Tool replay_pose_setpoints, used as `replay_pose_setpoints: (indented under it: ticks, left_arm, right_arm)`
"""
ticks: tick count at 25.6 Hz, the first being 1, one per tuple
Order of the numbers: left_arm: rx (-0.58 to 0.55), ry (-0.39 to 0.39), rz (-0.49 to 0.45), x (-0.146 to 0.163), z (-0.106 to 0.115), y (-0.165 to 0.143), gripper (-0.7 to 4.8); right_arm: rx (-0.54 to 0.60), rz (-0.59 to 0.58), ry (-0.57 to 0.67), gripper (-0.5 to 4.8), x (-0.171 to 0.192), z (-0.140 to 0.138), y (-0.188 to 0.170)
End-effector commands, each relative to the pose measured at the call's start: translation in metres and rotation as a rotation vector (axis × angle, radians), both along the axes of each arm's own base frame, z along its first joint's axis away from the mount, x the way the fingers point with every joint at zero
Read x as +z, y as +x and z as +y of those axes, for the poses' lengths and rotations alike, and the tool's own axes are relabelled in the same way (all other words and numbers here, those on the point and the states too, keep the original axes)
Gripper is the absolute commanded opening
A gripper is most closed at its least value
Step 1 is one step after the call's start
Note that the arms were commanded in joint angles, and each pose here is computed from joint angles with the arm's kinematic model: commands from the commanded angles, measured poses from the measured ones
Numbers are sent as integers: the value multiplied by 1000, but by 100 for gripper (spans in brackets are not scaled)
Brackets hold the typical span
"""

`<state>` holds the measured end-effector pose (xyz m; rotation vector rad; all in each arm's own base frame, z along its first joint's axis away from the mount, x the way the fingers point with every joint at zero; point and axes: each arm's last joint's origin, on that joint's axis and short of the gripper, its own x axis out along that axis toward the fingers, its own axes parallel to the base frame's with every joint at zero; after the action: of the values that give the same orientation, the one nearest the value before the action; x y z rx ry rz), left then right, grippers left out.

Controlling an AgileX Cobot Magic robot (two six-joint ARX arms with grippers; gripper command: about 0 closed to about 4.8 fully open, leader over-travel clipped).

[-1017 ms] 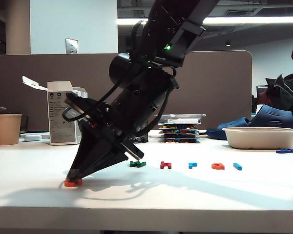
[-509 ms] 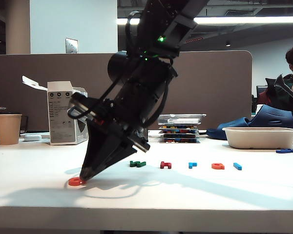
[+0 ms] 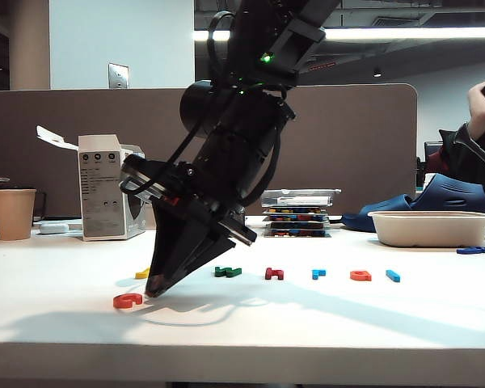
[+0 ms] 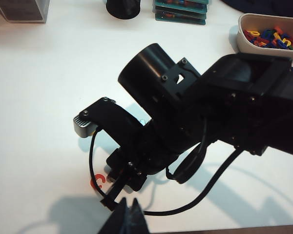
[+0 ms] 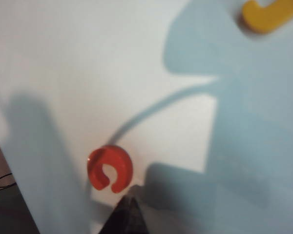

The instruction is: Select the appropriate letters from the row of letter magnets placed on the table to arrange into the word "car".

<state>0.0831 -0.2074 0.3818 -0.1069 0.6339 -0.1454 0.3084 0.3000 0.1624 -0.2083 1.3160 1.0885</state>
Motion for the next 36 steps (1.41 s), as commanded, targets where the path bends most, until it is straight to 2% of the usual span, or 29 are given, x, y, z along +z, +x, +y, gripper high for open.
replay_pose_setpoints:
  ticks: [1,7,20,36]
  left_arm:
    - [4,3,-10,1,1,0,-5]
    - [4,3,-10,1,1,0,-5]
    - [4,3,-10,1,1,0,-5]
    - [4,3,-10,1,1,0,-5]
  right_arm:
    - [7,13,-4,-6,5,-2,-2]
    - [22,75,-2,-6,5,-3,-7]
    - [20,30,41,-6,6,3,-4]
    - [23,43,52,-6,5,4,-4]
